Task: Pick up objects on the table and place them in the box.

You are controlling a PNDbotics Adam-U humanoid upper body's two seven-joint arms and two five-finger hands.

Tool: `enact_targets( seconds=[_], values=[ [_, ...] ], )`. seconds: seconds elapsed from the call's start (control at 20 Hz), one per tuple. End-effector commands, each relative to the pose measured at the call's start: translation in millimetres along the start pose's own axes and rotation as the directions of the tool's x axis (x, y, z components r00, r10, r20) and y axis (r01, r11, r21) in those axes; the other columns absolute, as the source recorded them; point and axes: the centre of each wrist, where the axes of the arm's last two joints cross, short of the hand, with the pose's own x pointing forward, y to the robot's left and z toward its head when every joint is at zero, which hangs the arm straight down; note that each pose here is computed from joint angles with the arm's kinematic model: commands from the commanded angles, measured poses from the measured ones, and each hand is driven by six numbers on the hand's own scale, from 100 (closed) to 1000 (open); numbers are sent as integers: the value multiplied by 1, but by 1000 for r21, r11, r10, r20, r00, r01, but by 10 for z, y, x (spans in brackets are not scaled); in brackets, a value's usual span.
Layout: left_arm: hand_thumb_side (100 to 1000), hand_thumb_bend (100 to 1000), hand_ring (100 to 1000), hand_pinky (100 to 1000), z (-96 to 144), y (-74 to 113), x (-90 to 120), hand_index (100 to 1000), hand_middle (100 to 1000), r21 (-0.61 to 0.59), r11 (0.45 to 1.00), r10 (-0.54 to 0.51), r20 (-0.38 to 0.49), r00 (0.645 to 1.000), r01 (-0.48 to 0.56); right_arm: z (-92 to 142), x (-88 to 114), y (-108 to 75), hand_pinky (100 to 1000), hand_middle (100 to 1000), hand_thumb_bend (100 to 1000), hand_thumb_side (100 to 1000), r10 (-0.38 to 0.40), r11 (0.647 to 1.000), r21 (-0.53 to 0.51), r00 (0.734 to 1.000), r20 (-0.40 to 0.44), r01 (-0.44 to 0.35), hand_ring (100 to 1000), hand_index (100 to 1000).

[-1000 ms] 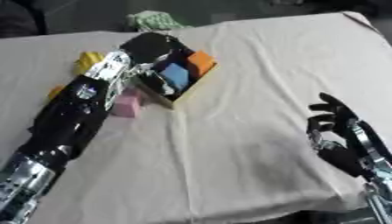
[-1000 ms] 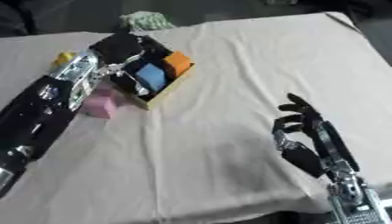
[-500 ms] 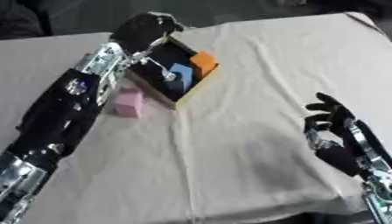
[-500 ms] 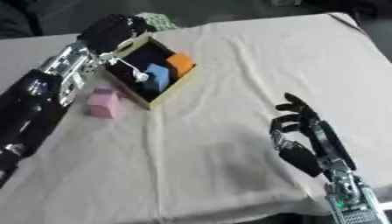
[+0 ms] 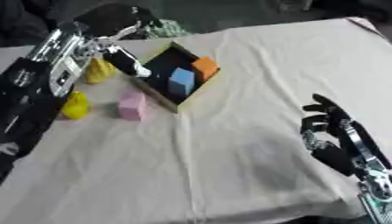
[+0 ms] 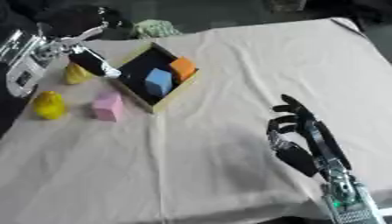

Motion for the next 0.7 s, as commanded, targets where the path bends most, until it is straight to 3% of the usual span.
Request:
enact_targets(
  seconds=[0.05, 0.25, 0.7],
  values=[
    [346, 568, 733, 788, 125, 36, -193, 898, 751, -138, 990, 33, -8, 999, -34, 4, 8, -90, 655, 791, 100, 387, 34, 999, -12, 999, 6, -34, 736, 985],
    [274, 590, 730, 777, 145, -98, -308, 898, 752, -288, 948, 132, -33, 991, -136, 8, 3, -90, 655, 791, 100, 386, 36, 999, -13, 999, 4, -36, 735, 985],
    [237, 601, 750, 777, 58, -357, -352, 902, 776, -380, 892, 238, -63, 969, -244, 13, -2, -83, 655, 791, 100, 383, 32, 999, -14, 999, 0, -32, 735, 986]
  ],
)
